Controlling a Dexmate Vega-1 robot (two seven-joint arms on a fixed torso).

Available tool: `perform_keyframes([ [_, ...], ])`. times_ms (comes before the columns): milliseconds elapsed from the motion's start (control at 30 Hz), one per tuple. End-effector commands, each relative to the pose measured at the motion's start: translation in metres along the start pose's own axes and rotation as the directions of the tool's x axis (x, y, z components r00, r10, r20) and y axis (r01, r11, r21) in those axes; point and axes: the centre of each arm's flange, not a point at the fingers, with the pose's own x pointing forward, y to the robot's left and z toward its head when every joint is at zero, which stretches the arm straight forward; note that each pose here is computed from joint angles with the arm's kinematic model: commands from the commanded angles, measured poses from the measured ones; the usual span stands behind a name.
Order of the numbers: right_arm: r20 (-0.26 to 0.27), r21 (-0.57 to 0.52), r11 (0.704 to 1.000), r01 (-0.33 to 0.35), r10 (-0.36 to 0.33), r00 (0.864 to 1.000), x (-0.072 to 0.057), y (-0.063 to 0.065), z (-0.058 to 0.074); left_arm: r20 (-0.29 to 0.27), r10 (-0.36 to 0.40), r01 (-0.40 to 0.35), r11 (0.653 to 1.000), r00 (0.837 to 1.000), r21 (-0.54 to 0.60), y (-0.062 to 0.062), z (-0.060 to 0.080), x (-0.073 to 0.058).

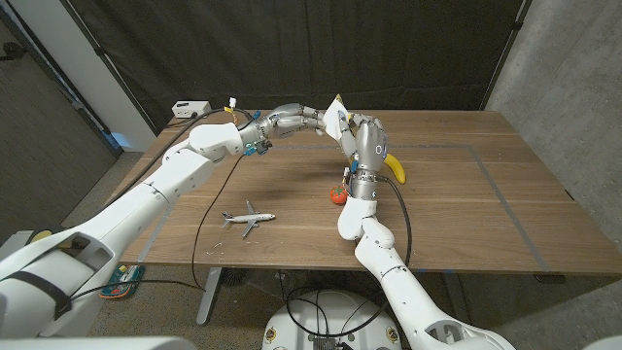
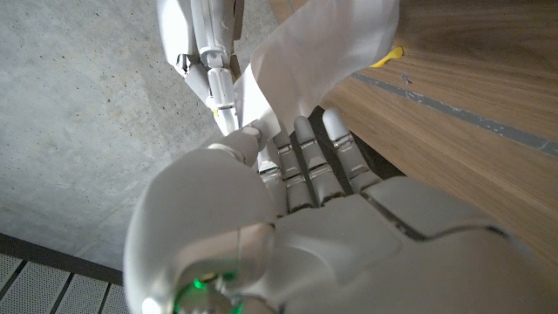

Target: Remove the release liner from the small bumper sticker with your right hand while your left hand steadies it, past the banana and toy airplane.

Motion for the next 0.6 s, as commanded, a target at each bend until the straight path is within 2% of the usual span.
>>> perform_keyframes([
  [33, -0.017, -0.019, 1.000, 0.015, -0.016, 1.000, -0.001, -0.001, -0.008, 0.024, 0.058, -0.057, 0.998, 0.998, -0.017, -0.001, -0.002, -0.008],
  [267, 0.001, -0.035, 0.999, 0.010, -0.010, 1.000, -0.001, -0.002, -0.014, 0.025, 0.086, -0.085, 0.996, 0.996, -0.038, -0.004, -0.008, -0.017],
  [600, -0.034, -0.072, 0.997, 0.027, -0.029, 0.999, 0.001, -0.007, -0.022, 0.037, 0.129, -0.127, 0.991, 0.991, -0.050, -0.005, -0.011, -0.029],
])
